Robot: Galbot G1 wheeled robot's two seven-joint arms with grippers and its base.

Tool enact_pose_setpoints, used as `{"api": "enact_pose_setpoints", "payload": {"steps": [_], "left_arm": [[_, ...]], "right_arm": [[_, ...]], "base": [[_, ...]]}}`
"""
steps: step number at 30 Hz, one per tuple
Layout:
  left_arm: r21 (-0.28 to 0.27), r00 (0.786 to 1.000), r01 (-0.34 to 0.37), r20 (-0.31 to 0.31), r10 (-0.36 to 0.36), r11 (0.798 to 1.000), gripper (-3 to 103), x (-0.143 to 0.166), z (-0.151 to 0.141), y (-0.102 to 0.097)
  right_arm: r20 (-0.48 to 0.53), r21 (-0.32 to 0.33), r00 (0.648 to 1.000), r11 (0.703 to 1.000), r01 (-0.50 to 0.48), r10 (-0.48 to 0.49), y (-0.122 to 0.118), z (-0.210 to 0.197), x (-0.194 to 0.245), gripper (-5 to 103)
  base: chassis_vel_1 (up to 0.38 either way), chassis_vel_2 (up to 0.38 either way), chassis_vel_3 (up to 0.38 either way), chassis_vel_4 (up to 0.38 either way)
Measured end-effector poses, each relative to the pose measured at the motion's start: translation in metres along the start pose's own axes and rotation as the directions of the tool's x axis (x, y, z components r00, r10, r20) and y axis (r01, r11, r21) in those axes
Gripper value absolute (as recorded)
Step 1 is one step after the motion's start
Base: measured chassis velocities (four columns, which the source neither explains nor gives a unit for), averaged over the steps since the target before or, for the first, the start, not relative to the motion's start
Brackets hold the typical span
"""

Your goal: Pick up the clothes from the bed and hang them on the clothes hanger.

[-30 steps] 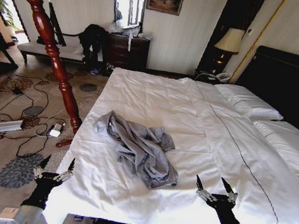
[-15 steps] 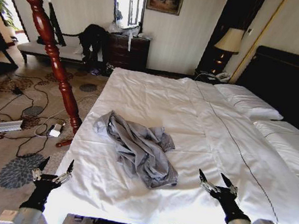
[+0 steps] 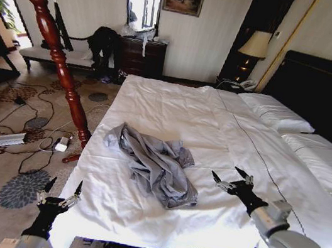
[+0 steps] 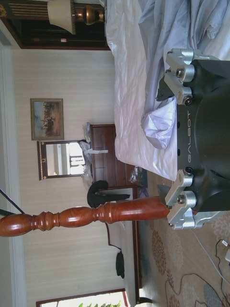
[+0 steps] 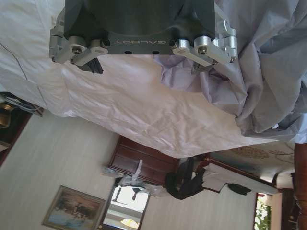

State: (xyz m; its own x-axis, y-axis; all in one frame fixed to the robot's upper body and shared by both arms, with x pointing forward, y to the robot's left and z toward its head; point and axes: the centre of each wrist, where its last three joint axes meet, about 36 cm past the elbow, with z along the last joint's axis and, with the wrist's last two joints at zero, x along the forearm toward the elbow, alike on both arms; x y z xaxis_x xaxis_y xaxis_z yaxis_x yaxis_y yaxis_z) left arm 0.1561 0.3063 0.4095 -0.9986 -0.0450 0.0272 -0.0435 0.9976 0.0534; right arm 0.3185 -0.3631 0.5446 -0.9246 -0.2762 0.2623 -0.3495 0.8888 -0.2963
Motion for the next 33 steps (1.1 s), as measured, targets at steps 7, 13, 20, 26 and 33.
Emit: {"api": "enact_pose_setpoints", "payload": {"steps": [7, 13, 20, 26, 33], "left_arm": [[-0.005, 1.000, 0.011, -0.013, -0.011, 1.000, 99, 0.004, 0.004, 0.001], [-0.011, 1.000, 0.021, -0.019, -0.021, 1.000, 99, 0.007, 0.004, 0.000], [-0.026, 0.999, 0.019, -0.028, -0.020, 0.999, 99, 0.006, 0.004, 0.000], [-0.034, 0.999, 0.020, -0.033, -0.021, 0.999, 99, 0.001, 0.007, 0.000], [-0.030, 0.999, 0.024, -0.036, -0.025, 0.999, 99, 0.000, 0.007, 0.001]], "right_arm": [[-0.009, -0.155, 0.996, 0.984, 0.089, -0.092, -0.019, -0.023, -0.042, 100], [0.007, -0.297, 0.986, 0.941, 0.159, -0.165, -0.003, -0.028, -0.088, 100], [-0.074, -0.315, 0.977, 0.935, 0.165, -0.197, 0.033, 0.020, -0.115, 100], [-0.141, -0.274, 0.969, 0.949, 0.159, -0.203, 0.056, 0.059, -0.123, 100], [-0.145, -0.332, 0.957, 0.923, 0.193, -0.252, 0.073, 0.068, -0.128, 92]], "base": [[0.000, 0.000, 0.000, 0.000], [0.000, 0.000, 0.000, 0.000], [0.000, 0.000, 0.000, 0.000], [0.000, 0.000, 0.000, 0.000], [0.000, 0.000, 0.000, 0.000]]}}
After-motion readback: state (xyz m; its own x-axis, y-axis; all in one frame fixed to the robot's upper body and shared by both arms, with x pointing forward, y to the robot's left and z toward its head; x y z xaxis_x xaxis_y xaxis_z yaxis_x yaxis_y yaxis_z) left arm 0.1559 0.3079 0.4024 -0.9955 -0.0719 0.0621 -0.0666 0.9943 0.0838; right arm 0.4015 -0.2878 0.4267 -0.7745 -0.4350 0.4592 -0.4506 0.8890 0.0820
